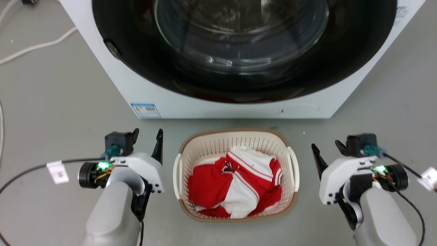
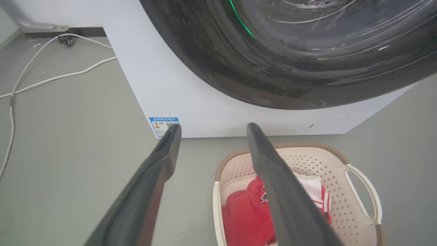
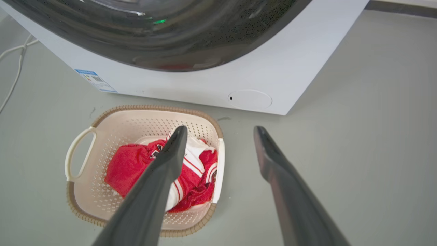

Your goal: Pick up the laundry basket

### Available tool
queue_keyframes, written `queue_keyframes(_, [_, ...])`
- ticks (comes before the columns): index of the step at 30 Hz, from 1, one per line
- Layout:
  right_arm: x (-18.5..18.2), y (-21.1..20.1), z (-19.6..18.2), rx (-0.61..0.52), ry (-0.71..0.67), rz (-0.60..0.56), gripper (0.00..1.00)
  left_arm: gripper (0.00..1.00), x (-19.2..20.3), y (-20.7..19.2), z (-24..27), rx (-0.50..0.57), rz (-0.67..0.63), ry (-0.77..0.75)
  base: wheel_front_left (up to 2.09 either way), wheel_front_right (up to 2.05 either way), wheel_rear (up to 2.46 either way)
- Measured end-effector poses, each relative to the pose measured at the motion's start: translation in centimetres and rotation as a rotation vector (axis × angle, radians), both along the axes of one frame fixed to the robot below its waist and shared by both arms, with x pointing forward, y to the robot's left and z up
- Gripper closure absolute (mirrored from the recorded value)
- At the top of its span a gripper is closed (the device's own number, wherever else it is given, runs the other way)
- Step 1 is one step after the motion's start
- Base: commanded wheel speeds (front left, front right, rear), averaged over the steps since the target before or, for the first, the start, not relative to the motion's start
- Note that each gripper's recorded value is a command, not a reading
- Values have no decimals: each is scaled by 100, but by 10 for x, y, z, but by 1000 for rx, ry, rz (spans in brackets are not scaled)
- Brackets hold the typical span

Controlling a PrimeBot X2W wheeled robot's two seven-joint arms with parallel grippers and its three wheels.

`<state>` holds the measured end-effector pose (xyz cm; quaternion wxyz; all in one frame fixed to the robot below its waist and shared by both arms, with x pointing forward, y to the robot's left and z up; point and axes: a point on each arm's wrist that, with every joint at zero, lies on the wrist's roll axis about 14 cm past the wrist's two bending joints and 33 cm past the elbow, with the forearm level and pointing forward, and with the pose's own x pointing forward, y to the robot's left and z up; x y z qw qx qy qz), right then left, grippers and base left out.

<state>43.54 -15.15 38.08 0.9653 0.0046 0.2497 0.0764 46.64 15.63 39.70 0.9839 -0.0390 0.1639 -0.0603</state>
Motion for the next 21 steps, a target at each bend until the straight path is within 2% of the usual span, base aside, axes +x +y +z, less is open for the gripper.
queue_keyframes(5, [4,0,-43,-19,161,9,0,0,5,-2,-46,-1,-14,171,0,0,0])
queue_keyframes(13, [-4,-1,-106,-35,401,20,0,0,-8,3,-118,-1,-12,453,0,0,0])
queue_keyframes(21, [-9,-4,-149,-53,571,28,0,0,-8,-14,-160,-2,-76,616,0,0,0])
